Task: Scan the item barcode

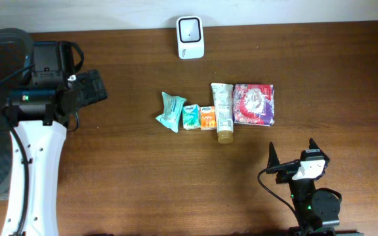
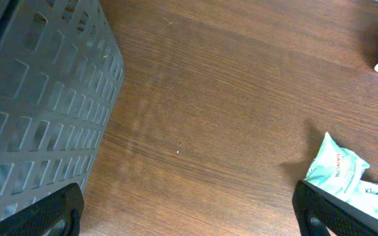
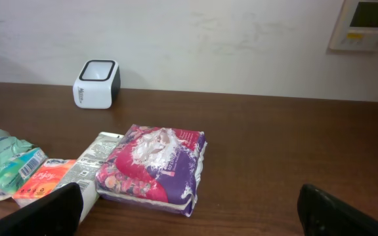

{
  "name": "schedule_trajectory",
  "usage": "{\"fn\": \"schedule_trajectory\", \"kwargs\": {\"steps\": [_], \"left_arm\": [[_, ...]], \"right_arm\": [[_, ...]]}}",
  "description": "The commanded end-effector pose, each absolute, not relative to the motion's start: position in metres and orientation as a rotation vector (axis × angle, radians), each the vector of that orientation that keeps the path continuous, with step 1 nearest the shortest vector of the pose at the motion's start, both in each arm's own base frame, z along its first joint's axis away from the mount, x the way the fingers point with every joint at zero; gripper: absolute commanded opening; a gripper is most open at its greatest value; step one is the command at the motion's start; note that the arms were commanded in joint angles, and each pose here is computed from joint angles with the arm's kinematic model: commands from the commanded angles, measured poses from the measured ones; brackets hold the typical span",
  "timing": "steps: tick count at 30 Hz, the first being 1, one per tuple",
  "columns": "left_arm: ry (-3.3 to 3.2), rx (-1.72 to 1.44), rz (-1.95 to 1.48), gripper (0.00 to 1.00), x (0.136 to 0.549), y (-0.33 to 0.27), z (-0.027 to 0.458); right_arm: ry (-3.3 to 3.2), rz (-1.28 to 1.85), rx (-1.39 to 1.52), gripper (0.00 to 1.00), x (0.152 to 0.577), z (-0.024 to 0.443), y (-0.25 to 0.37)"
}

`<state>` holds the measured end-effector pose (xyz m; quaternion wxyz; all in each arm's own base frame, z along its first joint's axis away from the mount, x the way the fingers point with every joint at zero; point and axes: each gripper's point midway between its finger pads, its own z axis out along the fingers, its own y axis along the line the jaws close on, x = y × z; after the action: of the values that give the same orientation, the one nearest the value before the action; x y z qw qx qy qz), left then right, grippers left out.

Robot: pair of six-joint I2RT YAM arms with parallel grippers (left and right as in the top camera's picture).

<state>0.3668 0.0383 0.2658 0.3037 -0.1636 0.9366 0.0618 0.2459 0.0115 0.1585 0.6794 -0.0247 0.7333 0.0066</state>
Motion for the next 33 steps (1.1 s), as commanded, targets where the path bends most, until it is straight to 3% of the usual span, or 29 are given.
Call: {"fn": "schedule_trajectory", "kwargs": {"steps": [1, 8, 12, 14, 18, 23, 28, 33], "left_arm": [[2.51, -0.433, 0.196, 0.99, 0.367, 0.044, 0.258], [2.545, -0.433, 0.204, 0.99, 0.36, 0.044, 0.254], [2.545, -0.433, 0.204, 0.99, 0.36, 0.044, 0.254], [2.545, -0.433, 0.204, 0.99, 0.36, 0.044, 0.254], [2.545, -0.433, 0.204, 0.99, 0.36, 0.044, 0.254], [2.545, -0.433, 0.204, 0.99, 0.36, 0.044, 0.254], [2.545, -0.433, 0.204, 0.99, 0.36, 0.044, 0.254], [2.545, -0.433, 0.204, 0.99, 0.36, 0.044, 0.254]], "right_arm": [[1.652, 0.013, -0.051, 0.99, 0.246, 0.155, 0.011], [1.64, 0.04, -0.053, 0.99, 0.246, 0.158, 0.014], [1.622, 0.869, -0.236, 0.99, 0.206, 0.175, 0.115], [1.559, 0.931, -0.231, 0.99, 0.202, 0.193, 0.118], [1.042, 0.811, -0.389, 0.99, 0.165, 0.3, 0.113], [0.818, 0.54, -0.324, 0.99, 0.145, 0.381, 0.083], [1.33, 0.146, -0.397, 0.99, 0.214, 0.409, 0.065], [2.015, 0.173, -0.397, 0.99, 0.307, 0.351, 0.058]]}}
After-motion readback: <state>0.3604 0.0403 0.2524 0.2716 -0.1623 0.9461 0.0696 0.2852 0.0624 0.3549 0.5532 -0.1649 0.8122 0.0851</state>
